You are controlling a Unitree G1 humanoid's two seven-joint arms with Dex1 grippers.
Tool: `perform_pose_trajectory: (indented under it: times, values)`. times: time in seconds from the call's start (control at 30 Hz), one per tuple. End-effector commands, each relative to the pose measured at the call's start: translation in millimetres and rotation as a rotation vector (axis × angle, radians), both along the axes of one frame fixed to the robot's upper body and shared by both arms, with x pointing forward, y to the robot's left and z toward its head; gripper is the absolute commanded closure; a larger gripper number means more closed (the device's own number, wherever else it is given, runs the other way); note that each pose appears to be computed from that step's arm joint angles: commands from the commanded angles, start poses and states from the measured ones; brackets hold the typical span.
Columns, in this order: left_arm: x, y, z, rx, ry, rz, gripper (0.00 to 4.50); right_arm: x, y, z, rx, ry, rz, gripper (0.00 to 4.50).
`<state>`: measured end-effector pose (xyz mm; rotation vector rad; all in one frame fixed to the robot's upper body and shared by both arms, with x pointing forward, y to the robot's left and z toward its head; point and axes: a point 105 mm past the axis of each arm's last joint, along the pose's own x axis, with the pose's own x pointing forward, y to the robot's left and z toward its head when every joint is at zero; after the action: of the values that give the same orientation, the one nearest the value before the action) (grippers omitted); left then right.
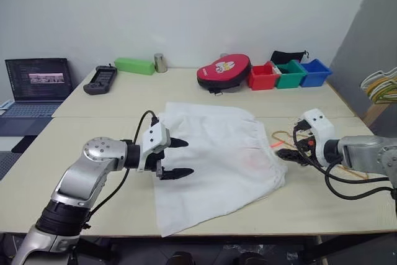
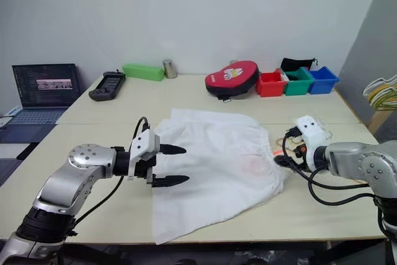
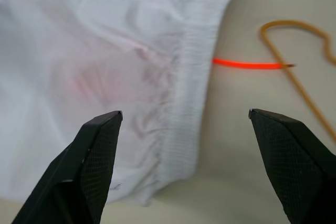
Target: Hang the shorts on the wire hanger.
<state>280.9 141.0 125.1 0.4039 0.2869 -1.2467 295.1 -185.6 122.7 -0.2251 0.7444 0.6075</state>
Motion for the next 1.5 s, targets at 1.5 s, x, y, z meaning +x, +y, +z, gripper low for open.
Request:
perform_pose_trajectory:
  times: [1.5]
  values:
    - [-32,2,-100,0.180,0.074,-0.024,0.72,-28,-4,-24,-0.451,-0.229,1.027,0.08]
